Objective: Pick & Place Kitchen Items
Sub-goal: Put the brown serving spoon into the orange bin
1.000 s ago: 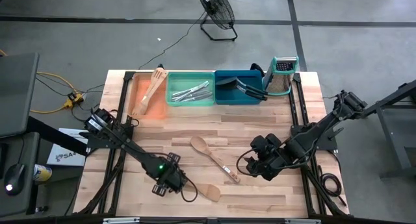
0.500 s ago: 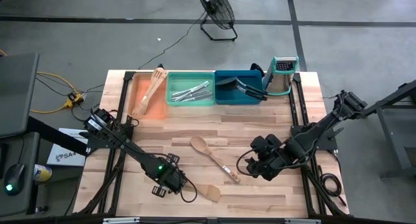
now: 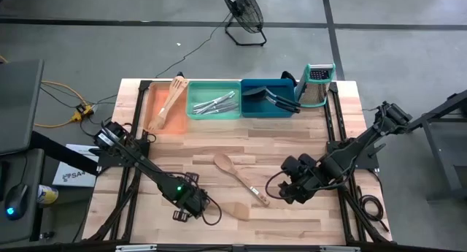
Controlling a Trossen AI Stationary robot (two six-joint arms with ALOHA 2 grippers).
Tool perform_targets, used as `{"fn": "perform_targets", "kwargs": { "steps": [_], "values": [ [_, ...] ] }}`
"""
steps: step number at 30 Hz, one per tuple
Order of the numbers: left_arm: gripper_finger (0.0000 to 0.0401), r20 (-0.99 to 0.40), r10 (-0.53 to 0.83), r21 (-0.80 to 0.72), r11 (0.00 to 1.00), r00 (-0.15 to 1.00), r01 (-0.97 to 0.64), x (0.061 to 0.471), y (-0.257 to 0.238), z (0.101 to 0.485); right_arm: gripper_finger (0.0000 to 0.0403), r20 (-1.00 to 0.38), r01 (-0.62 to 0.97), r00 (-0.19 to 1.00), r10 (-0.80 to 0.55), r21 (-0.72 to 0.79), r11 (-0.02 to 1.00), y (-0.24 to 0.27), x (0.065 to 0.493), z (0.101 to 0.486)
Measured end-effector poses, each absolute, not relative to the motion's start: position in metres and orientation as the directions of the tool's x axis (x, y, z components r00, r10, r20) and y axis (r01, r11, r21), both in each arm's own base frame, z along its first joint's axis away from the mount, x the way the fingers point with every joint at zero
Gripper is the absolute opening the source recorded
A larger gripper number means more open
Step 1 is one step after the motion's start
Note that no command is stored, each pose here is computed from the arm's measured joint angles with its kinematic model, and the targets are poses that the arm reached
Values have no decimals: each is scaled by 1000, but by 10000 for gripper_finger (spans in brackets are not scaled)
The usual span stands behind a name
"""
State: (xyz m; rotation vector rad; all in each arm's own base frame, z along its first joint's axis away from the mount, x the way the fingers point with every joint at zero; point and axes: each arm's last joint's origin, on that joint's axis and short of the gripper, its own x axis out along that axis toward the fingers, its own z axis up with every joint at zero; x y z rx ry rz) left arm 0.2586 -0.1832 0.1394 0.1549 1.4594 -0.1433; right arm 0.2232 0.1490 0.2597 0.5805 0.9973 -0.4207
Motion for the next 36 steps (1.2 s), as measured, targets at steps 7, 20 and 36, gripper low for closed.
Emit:
{"fn": "perform_targets", "kwargs": {
  "steps": [7,20,36],
  "values": [
    [90,-985,-3,4,999,173,39,254,-178,161,270,-889,534,457,-28,248,808,152,220,259],
    [90,-948,-83,-97,995,307,-28,243,-171,225,270,-922,526,371,-112,109,844,144,211,255],
    [90,-901,399,170,685,170,-709,235,-79,257,270,-889,604,376,-262,20,796,123,218,256]
  ]
}}
